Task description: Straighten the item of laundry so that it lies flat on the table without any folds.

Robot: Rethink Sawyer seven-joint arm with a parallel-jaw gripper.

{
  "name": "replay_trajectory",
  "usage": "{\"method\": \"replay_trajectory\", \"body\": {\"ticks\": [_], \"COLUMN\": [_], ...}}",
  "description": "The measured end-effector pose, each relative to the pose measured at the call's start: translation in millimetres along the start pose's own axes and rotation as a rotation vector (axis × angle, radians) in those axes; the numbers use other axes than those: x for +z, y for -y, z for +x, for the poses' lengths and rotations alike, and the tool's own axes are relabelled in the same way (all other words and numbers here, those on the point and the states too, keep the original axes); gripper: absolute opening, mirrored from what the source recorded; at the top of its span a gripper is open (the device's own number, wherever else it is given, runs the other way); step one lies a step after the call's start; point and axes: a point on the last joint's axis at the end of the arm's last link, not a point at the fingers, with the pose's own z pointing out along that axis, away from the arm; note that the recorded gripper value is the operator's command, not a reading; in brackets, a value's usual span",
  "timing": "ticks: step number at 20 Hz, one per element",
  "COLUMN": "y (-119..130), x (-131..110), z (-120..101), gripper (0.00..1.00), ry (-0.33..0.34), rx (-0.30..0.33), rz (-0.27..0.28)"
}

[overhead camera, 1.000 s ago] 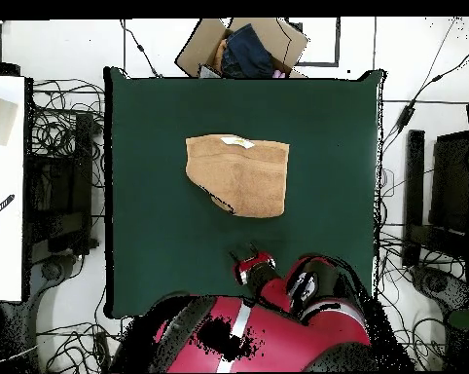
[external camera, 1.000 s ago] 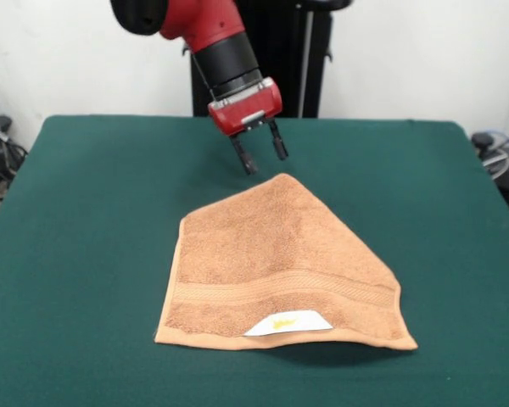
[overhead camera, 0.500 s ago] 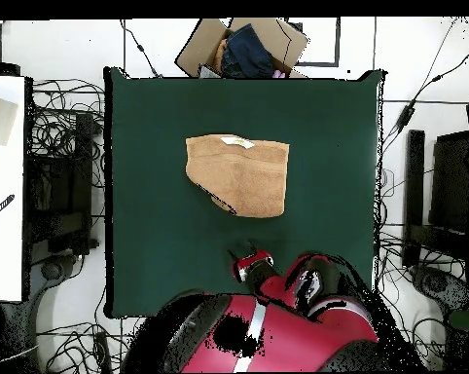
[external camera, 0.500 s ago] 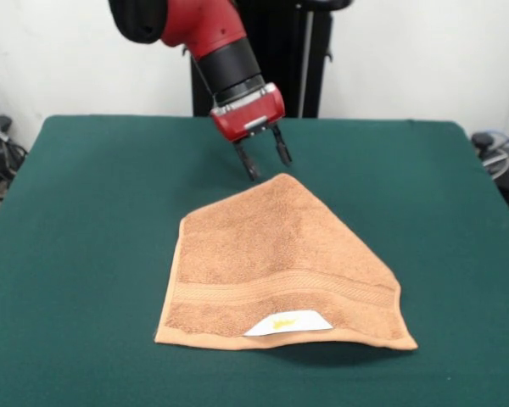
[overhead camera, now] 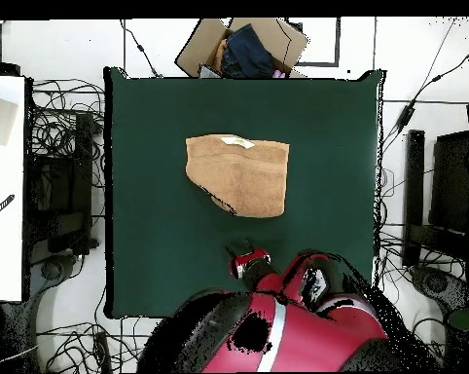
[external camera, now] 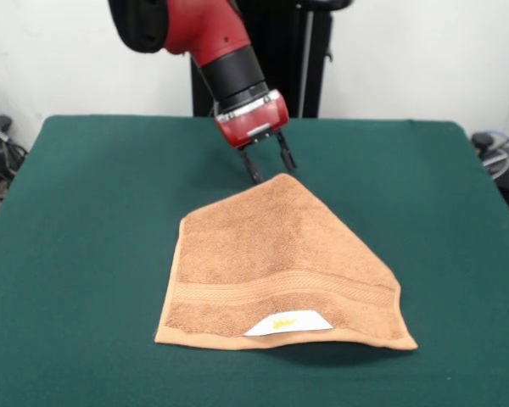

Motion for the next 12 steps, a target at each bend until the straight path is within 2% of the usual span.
{"method": "replay_trajectory", "body": {"ticks": [12], "y": [-12], "x": [9], "z": [8], "gripper": [1.00], "ry": [0.005], "rx": [0.171], "rz": [-0.022]}}
